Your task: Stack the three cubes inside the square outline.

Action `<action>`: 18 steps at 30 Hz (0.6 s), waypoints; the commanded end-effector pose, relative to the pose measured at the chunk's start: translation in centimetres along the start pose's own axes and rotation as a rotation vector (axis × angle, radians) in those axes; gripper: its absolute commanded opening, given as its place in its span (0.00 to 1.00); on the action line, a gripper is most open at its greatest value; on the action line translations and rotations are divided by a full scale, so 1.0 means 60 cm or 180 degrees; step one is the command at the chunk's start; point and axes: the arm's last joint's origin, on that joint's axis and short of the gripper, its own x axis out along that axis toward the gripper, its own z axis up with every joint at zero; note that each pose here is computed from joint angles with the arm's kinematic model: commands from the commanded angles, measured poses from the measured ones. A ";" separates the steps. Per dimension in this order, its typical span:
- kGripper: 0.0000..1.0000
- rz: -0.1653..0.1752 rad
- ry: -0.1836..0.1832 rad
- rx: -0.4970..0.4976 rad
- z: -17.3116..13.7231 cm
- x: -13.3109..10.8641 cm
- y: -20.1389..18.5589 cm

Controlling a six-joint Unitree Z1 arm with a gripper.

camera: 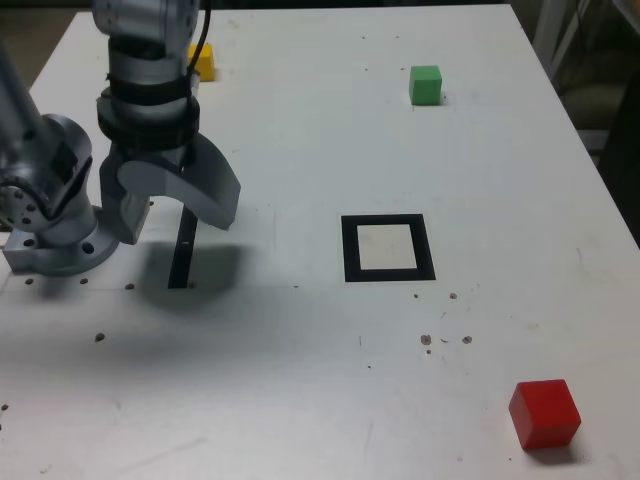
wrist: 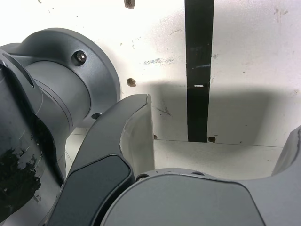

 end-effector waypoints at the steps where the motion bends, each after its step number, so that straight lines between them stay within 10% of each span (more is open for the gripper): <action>1: 0.99 -0.0002 0.0008 -0.0002 0.000 0.001 0.000; 18: 0.99 -0.0010 0.0029 -0.0003 0.005 -0.001 -0.001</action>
